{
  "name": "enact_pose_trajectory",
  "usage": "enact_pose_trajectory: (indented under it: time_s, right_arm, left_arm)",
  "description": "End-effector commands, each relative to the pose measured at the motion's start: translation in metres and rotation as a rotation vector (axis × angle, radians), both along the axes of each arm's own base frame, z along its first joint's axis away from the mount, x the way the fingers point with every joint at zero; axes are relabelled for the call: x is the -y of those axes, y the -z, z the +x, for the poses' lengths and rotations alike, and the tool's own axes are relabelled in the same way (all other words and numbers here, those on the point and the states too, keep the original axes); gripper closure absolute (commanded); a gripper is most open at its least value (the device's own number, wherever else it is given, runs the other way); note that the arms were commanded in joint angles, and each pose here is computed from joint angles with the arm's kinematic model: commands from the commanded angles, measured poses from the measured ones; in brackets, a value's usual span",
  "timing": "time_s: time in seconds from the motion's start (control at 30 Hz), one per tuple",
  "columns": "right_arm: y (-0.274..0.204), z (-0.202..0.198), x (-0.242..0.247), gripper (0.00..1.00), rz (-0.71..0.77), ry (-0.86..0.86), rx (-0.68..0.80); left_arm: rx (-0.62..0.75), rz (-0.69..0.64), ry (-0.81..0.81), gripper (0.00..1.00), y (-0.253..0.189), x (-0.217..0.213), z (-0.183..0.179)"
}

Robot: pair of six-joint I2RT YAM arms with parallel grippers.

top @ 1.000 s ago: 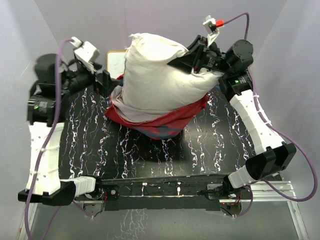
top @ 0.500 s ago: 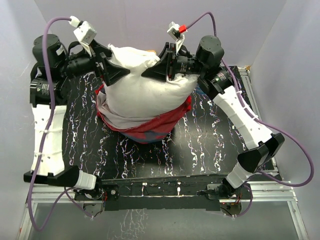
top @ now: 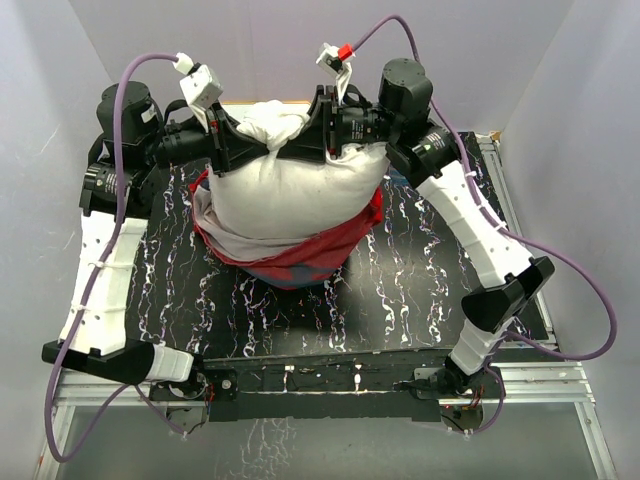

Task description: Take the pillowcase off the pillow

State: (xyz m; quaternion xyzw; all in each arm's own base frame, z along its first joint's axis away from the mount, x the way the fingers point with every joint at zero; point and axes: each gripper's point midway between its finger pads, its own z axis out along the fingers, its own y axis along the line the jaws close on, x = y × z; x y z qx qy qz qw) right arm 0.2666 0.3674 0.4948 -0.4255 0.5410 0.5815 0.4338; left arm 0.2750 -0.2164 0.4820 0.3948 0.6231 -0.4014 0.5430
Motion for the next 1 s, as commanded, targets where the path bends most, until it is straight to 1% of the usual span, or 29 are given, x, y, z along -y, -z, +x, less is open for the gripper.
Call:
enact_pose_trajectory:
  time_s: [0.0,0.03,0.07,0.1,0.13,0.2,0.23,0.3,0.33,0.43,0.53,0.67,0.8,0.87,0.97]
  right_arm:
    - [-0.083,-0.024,0.002,0.86,0.197,0.002,0.209]
    - [-0.089,-0.018,0.007,0.79,0.208,0.039,0.208]
    - [-0.095,-0.01,0.016,0.66,0.222,0.095,0.204]
    - [-0.102,0.004,0.029,0.54,0.234,0.184,0.192]
    - [-0.107,0.015,0.043,0.45,0.244,0.275,0.177]
    - [-0.111,0.036,0.08,0.36,0.26,0.461,0.157]
    - [-0.111,0.042,0.1,0.3,0.264,0.543,0.152]
    - [-0.103,0.051,0.14,0.24,0.264,0.704,0.138]
    - [-0.098,0.056,0.164,0.22,0.27,0.807,0.127]
    - [-0.076,0.056,0.212,0.16,0.246,1.003,0.126]
    - [-0.055,0.049,0.234,0.13,0.196,1.101,0.125]
    - [-0.035,0.036,0.239,0.13,0.171,1.111,0.102]
    - [-0.004,0.025,0.232,0.14,0.161,1.069,0.008]
    - [0.016,0.025,0.227,0.14,0.151,1.039,-0.026]
    - [0.044,0.033,0.214,0.17,0.126,0.981,-0.102]
  left_arm:
    - [-0.123,0.021,0.151,1.0,0.028,0.027,-0.027]
    - [-0.092,0.026,0.142,1.0,0.024,0.025,-0.026]
    - [-0.062,0.029,0.129,1.0,0.018,0.023,-0.026]
    - [-0.037,0.026,0.11,1.0,0.012,0.022,-0.024]
    - [-0.018,0.02,0.082,1.0,0.004,0.021,-0.02]
    - [0.017,0.007,-0.028,1.0,-0.009,0.015,-0.001]
    - [0.027,0.009,-0.11,1.0,-0.013,0.01,0.014]
    - [0.031,0.037,-0.264,1.0,-0.018,-0.003,0.043]
    - [0.031,0.066,-0.312,1.0,-0.018,-0.01,0.052]
    - [0.072,0.073,-0.359,1.0,-0.029,-0.016,0.061]
    - [0.077,0.05,-0.362,1.0,-0.036,-0.014,0.064]
    - [0.084,0.039,-0.399,1.0,-0.044,-0.016,0.073]
    - [0.114,0.047,-0.444,1.0,-0.045,-0.02,0.088]
    - [0.112,0.06,-0.456,1.0,-0.041,-0.02,0.094]
    - [0.107,0.064,-0.448,1.0,-0.039,-0.019,0.094]
